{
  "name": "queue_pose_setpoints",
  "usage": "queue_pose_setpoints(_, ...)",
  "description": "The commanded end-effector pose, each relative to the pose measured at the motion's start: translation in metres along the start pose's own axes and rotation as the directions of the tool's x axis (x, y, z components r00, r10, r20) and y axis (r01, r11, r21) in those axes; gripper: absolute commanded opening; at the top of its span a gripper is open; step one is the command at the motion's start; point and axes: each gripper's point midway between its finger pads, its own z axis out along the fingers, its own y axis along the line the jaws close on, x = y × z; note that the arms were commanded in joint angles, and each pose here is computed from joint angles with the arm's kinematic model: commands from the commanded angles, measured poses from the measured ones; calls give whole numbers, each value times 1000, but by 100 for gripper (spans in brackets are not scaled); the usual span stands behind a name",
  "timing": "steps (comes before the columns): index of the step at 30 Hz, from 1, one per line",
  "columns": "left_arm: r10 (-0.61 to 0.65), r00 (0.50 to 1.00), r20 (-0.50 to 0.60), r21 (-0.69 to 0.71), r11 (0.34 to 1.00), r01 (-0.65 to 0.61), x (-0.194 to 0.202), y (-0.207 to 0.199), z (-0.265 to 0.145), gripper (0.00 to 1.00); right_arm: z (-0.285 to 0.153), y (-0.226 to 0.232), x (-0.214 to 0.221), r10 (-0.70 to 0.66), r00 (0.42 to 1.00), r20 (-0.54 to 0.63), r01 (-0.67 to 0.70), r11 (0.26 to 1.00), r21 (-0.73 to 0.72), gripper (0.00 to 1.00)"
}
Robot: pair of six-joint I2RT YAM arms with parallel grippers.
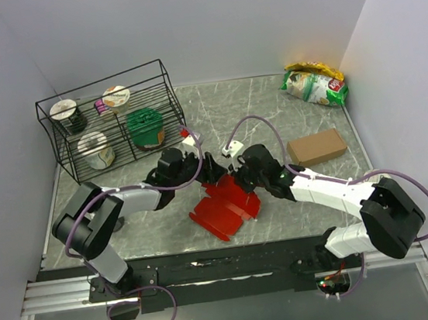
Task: Fold the paper box
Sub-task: Fold the paper box at the center of the board.
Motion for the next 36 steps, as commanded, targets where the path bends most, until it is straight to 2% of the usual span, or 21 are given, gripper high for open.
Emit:
queue_pose_setpoints(1, -73, 997, 24, 9, 997, 72, -8, -16, 1, 66, 1, -6, -6, -15, 1000, 12, 14, 999, 43, 0)
queue_pose_setpoints(10, -199, 980, -20, 59, 978, 200, 16, -47, 8, 65, 1, -7, -7, -8, 1000, 16, 7, 998, 55, 0)
queue_pose_setpoints(14, -231, 973, 4, 51, 972, 231, 14, -48, 4, 66, -1, -11, -7, -8, 1000, 25, 6, 997, 80, 0)
queue_pose_setpoints(16, -219, 976, 0, 3, 976, 219, 16, -39, 1, 69, -1, -11, -6, -12, 1000, 20, 10, 997, 81, 0)
queue_pose_setpoints(21, -173, 983, 61, -70, 982, 177, -12, -20, -17, 79, -3, -8, -7, -32, 999, 27, 30, 998, 64, 0)
queue_pose_setpoints(27, -134, 973, 185, -146, 976, 162, -59, 12, -59, 94, -1, -5, -9, -90, 996, 24, 89, 994, 62, 0)
queue_pose_setpoints(31, -129, 969, 212, -196, 966, 171, -73, 38, -79, 97, 3, -3, -8, -136, 991, -3, 136, 988, 80, 0)
queue_pose_setpoints(36, -190, 962, 198, -217, 948, 232, -63, 67, -86, 95, 4, 0, -15, -248, 969, -2, 245, 958, 150, 0)
